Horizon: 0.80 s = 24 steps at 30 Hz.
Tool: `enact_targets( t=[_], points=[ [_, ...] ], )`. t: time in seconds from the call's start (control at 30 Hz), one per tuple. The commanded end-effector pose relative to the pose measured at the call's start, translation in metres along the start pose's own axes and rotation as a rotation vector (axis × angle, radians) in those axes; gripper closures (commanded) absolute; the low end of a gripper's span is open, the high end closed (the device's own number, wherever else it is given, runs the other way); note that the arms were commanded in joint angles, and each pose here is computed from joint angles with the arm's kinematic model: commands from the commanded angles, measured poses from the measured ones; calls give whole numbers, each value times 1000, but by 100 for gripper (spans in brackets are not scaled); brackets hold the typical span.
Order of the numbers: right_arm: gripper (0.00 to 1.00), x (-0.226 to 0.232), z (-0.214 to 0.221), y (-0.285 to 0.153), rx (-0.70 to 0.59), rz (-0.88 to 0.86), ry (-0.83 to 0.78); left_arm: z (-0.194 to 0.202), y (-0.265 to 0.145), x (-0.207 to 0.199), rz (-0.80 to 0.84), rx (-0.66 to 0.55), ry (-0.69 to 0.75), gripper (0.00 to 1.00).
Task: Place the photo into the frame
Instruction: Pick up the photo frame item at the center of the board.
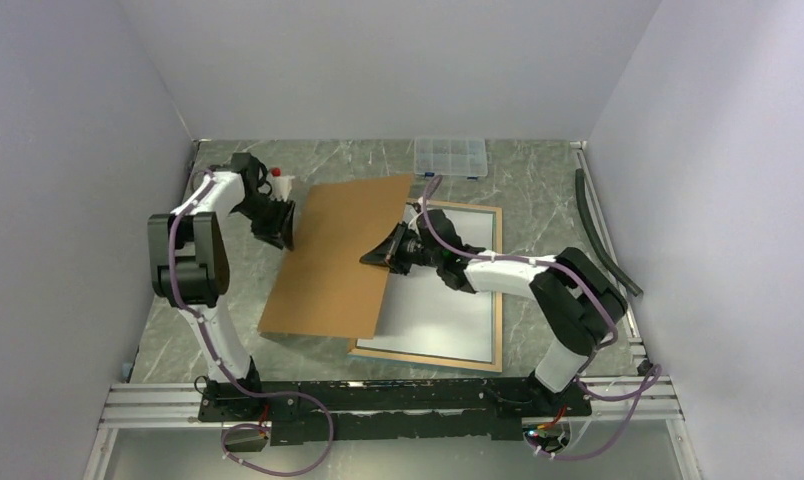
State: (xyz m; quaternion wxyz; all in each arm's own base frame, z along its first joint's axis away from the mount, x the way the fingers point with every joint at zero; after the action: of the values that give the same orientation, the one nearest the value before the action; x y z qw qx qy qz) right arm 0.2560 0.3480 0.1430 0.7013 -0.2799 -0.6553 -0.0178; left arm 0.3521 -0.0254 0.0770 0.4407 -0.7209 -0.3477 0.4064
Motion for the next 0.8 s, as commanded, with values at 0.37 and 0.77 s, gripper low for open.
enact_targets(
  t=[0.37, 0.77],
  points=[
    [100, 166, -47, -68, -190, -252, 84, 42, -241, -172, -33, -664, 1141, 6],
    [100, 197, -41, -96, -181, -327, 271, 88, -239, -190, -423, -777, 1748, 6]
  ],
)
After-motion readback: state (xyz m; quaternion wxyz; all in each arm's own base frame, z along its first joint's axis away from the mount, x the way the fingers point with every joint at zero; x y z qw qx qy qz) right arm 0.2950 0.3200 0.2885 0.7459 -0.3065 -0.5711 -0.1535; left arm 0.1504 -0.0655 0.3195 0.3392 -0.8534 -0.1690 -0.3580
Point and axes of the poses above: each gripper's point midway between its finger pads, its own y axis out along the fingers, its own x axis along the line the jaws close on, z = x × y, the point moved 4 cm from there along -y, back along the fingers, and after that the axes turned 8 degrees about y, right-handed, at the moved point
